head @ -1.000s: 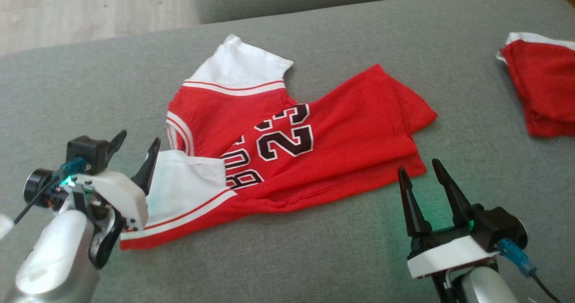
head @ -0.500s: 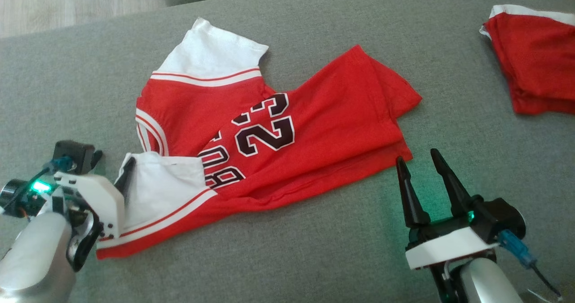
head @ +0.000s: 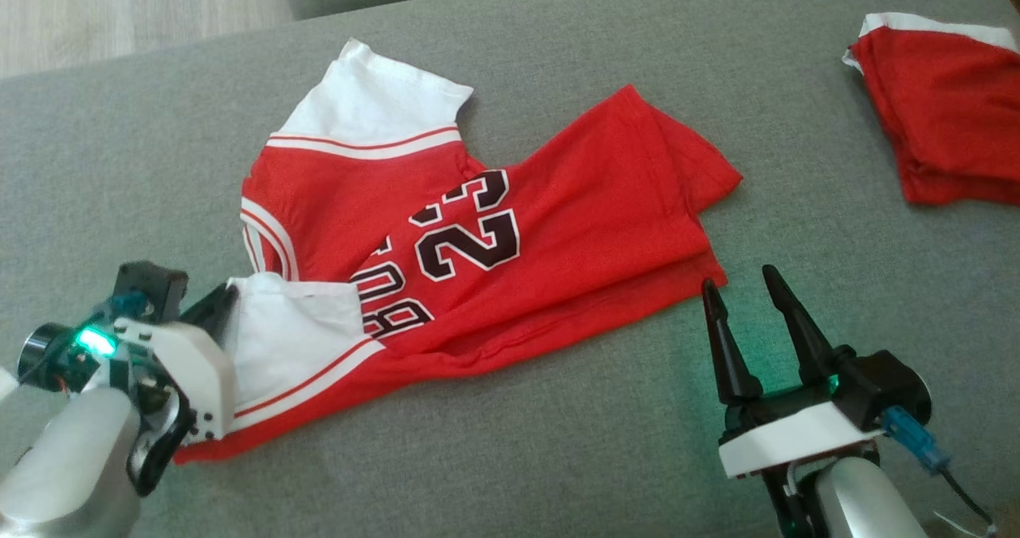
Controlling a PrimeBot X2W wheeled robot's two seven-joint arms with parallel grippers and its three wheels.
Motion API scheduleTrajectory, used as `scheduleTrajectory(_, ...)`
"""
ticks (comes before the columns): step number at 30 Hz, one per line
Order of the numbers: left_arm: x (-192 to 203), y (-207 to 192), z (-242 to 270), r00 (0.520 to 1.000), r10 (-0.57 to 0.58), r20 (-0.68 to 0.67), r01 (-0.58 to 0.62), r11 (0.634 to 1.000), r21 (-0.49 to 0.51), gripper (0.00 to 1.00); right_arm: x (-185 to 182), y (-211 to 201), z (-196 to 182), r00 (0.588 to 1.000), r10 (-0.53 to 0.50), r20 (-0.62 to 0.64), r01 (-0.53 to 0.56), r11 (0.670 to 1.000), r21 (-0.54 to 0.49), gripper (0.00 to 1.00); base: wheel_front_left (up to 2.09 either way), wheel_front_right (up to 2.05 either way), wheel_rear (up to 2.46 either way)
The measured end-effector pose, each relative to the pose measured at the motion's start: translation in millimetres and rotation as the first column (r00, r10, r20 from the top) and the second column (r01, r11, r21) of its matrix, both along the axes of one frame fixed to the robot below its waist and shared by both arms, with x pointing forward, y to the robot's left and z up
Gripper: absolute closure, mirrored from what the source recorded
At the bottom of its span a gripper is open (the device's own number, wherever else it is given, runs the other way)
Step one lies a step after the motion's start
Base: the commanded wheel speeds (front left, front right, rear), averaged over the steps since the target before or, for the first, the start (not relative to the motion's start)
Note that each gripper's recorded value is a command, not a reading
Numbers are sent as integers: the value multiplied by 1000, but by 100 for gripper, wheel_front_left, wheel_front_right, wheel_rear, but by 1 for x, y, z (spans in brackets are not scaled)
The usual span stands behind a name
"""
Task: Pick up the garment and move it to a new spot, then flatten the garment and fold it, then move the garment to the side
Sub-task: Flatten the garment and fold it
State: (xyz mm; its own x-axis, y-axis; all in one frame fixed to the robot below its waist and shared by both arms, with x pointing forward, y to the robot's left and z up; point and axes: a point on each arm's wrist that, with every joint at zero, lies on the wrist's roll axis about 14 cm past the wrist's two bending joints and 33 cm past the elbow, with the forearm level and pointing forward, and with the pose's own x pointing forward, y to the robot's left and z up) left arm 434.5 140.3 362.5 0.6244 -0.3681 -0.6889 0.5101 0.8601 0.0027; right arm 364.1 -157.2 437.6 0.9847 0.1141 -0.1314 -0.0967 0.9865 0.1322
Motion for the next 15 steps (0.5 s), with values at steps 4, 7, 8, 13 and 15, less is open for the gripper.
scheduleTrajectory(4,-2,0,6,999,-6,48,6,1000,-20,100,0,1,2,1000,3,5,-3,1000,0,0,0,0,0)
scheduleTrajectory(7,2,-3,19,992,-12,123,18,999,-47,100,0,2,4,1000,5,13,-6,1000,1,0,0,0,0)
scheduleTrajectory(8,5,-3,24,988,-14,153,23,998,-54,100,0,2,4,1000,7,13,-7,1000,1,0,0,0,0)
scheduleTrajectory(13,14,-6,57,958,11,285,21,994,-108,100,0,2,0,1000,8,2,-8,1000,-1,0,0,0,0)
scheduleTrajectory(15,13,-8,75,935,14,354,30,993,-118,100,2,0,-4,1000,-1,-13,1,1000,17,0,0,0,0)
